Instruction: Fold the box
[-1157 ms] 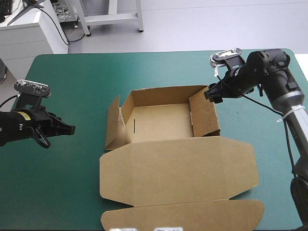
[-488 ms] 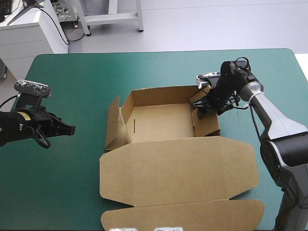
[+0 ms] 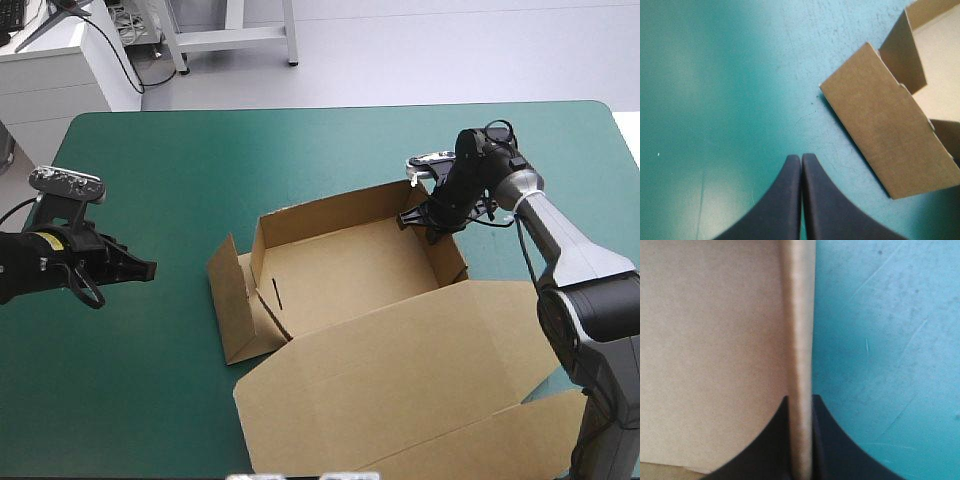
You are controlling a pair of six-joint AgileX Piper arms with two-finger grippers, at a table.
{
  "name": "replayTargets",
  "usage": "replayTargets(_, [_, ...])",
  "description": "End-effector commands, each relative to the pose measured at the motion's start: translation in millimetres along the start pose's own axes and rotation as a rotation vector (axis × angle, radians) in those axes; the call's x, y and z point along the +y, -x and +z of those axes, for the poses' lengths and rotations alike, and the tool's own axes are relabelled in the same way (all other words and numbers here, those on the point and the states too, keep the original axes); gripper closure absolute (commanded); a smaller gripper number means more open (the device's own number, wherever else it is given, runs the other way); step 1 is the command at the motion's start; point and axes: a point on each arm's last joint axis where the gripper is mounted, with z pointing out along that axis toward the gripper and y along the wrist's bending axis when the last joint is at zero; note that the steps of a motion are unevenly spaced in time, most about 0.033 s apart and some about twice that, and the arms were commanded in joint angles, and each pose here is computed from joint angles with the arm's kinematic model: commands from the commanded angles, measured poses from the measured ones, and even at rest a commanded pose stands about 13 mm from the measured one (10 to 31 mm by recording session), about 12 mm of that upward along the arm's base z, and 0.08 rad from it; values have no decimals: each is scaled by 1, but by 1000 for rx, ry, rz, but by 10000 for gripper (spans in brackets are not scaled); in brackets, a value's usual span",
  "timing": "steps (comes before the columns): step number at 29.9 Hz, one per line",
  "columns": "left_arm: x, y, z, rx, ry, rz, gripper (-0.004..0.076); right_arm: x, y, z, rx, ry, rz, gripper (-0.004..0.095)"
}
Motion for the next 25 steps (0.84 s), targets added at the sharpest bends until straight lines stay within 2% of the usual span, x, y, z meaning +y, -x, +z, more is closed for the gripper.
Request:
replayTargets(1, [-1, 6, -12, -87, 7, -3, 733, 6, 3, -42, -102, -1, -28, 927])
replayTargets(10, [0, 6, -12, -86, 12, -1, 733, -1, -13, -120, -301, -36, -95, 927])
replayTargets(14, [0, 5, -12, -85, 12, -1, 733, -10, -34, -164, -407, -61, -87, 927])
replayTargets(25, [0, 5, -12, -85, 12, 6, 733, -14, -101, -260, -706, -42, -100, 927])
